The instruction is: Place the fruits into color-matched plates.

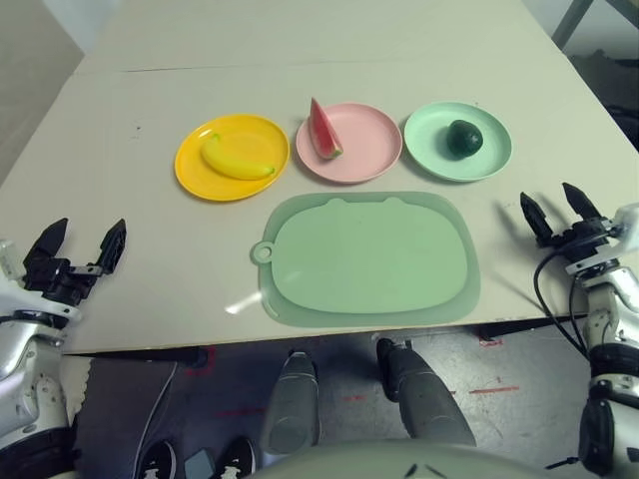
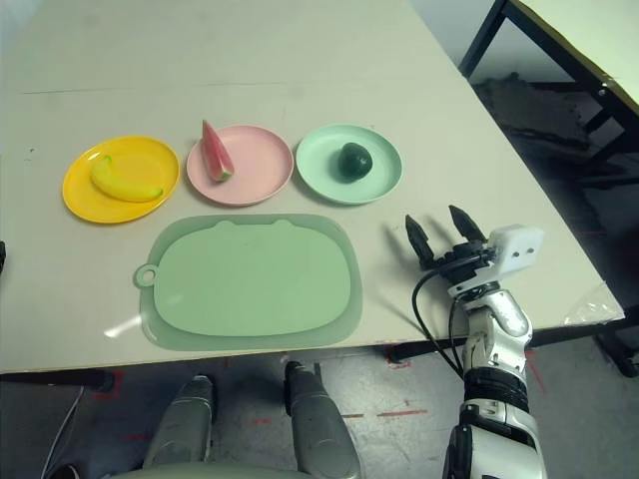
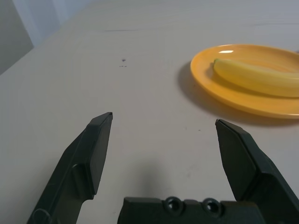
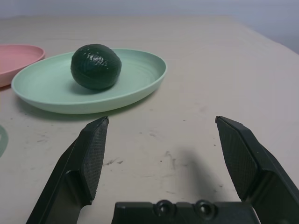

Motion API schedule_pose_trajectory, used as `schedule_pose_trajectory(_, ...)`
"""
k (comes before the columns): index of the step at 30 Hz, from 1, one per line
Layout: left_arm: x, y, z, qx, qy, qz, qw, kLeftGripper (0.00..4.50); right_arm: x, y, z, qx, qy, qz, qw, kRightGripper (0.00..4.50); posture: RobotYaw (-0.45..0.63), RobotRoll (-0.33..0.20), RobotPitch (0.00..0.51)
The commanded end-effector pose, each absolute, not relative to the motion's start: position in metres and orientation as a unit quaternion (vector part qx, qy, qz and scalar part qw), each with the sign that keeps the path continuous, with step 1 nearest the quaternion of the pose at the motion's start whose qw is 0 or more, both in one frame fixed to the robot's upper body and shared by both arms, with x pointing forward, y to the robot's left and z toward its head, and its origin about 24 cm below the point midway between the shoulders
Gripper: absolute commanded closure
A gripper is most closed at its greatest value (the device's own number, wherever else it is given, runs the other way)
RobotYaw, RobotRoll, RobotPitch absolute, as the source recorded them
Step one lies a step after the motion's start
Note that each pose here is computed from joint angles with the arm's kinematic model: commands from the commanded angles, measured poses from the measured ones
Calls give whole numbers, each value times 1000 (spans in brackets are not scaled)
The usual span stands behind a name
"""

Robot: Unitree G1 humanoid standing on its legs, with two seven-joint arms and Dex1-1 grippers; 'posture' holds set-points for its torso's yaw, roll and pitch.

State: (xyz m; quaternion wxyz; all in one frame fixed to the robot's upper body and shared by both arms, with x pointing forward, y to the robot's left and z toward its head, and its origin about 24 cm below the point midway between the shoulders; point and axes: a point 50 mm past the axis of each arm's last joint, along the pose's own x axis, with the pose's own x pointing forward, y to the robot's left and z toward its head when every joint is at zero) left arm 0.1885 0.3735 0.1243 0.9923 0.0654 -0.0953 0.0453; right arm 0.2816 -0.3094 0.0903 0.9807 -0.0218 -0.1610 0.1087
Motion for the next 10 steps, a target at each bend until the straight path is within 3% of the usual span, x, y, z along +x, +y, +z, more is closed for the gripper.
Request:
schedule_pose_trajectory(1, 182, 374, 119, 67, -85, 50, 993, 9, 280, -308, 82, -14, -150, 99, 984, 0, 79, 0, 283)
schedule_pose_trajectory(10, 191, 369, 116, 70, -79, 36, 994, 9, 275, -317, 82, -18, -145, 84, 986, 0, 58, 0, 286)
